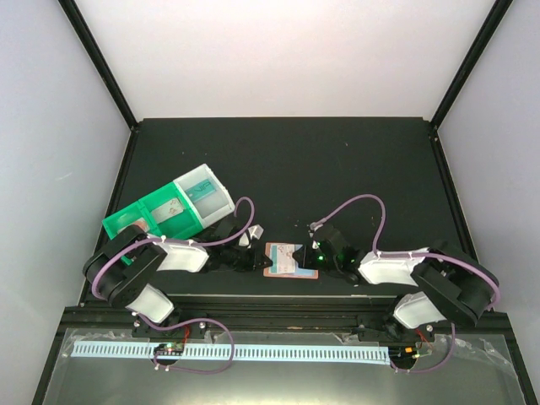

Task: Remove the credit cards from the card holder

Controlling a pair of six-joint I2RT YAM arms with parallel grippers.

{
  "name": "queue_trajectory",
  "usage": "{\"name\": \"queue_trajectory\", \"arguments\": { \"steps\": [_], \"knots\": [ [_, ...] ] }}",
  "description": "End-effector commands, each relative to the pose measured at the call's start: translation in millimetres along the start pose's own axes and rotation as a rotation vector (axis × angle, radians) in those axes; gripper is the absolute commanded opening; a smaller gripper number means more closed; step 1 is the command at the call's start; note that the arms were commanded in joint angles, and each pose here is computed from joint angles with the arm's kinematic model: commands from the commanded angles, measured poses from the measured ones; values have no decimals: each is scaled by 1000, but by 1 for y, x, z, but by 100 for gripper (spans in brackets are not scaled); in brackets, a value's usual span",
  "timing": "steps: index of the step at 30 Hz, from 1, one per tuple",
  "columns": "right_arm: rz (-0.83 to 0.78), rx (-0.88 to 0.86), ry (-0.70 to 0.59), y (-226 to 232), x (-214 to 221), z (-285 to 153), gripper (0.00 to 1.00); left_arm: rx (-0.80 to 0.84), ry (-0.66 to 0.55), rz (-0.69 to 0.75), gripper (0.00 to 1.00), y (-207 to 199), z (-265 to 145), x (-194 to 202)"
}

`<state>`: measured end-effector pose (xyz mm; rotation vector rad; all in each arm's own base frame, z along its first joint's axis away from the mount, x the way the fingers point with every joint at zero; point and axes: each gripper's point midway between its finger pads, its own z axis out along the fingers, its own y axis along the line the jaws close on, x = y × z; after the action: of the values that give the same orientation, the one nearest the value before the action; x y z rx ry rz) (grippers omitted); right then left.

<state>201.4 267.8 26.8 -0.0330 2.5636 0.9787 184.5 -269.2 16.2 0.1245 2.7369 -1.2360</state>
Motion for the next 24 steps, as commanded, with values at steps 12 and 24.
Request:
{"name": "queue_trajectory", "arguments": {
  "steps": [12,24],
  "knots": [
    [-42,57,-76,-10,-11,-24,1,-41,-12,-8,24,-12,-17,-3],
    [-15,-49,-114,20,-23,-45,1,190,-96,27,71,-78,-53,-14]
  ]
}}
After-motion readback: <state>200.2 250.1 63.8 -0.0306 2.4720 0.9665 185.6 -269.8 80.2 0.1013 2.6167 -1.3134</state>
